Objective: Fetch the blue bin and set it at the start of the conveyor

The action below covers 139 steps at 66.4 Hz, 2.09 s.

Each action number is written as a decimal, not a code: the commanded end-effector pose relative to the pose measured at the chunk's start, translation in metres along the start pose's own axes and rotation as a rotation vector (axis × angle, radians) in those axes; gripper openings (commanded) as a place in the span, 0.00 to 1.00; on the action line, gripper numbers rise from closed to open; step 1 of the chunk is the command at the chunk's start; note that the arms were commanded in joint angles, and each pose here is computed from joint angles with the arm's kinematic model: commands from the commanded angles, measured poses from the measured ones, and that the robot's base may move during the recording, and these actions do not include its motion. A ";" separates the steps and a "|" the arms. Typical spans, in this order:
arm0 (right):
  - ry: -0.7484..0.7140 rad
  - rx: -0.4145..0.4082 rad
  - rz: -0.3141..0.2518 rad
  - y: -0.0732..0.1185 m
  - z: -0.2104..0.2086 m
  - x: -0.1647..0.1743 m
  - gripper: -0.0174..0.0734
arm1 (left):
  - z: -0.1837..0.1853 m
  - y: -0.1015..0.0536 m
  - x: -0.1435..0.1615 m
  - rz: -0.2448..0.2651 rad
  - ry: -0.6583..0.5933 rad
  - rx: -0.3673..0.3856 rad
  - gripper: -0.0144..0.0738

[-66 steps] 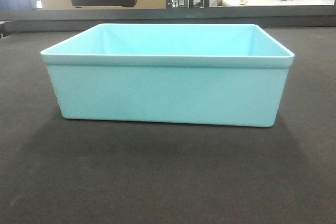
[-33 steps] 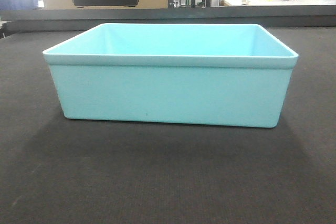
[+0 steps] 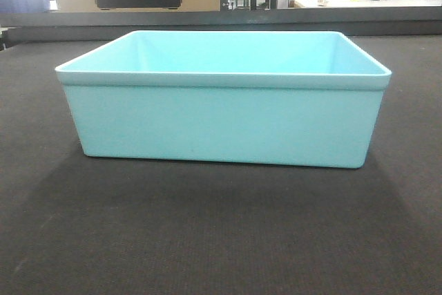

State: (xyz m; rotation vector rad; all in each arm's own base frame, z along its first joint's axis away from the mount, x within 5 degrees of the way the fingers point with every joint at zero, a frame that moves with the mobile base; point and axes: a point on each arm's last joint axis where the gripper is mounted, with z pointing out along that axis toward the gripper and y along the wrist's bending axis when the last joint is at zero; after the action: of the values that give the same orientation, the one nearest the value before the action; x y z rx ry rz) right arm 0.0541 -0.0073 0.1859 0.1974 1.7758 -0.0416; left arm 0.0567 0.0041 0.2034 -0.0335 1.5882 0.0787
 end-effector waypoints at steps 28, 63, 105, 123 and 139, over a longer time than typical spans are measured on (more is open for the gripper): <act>-0.030 0.003 0.000 0.000 0.000 -0.003 0.01 | 0.000 0.000 -0.003 0.001 -0.025 0.005 0.04; -0.030 0.003 0.000 0.000 0.000 -0.003 0.01 | 0.000 0.000 -0.003 0.001 -0.025 0.005 0.04; -0.276 -0.002 -0.044 0.001 -0.004 -0.025 0.01 | 0.000 0.000 -0.003 0.001 -0.025 0.005 0.04; -0.276 -0.002 -0.044 0.001 -0.004 -0.025 0.01 | 0.000 0.000 -0.003 0.001 -0.025 0.005 0.04; -0.276 -0.002 -0.044 0.001 -0.004 -0.025 0.01 | 0.000 0.000 -0.003 0.001 -0.025 0.005 0.04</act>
State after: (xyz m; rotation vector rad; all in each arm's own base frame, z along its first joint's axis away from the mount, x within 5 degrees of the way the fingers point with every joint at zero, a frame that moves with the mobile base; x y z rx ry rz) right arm 0.0563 -0.0083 0.2067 0.1474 1.5379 -0.0812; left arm 0.0567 0.0041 0.2034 -0.0335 1.5882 0.0787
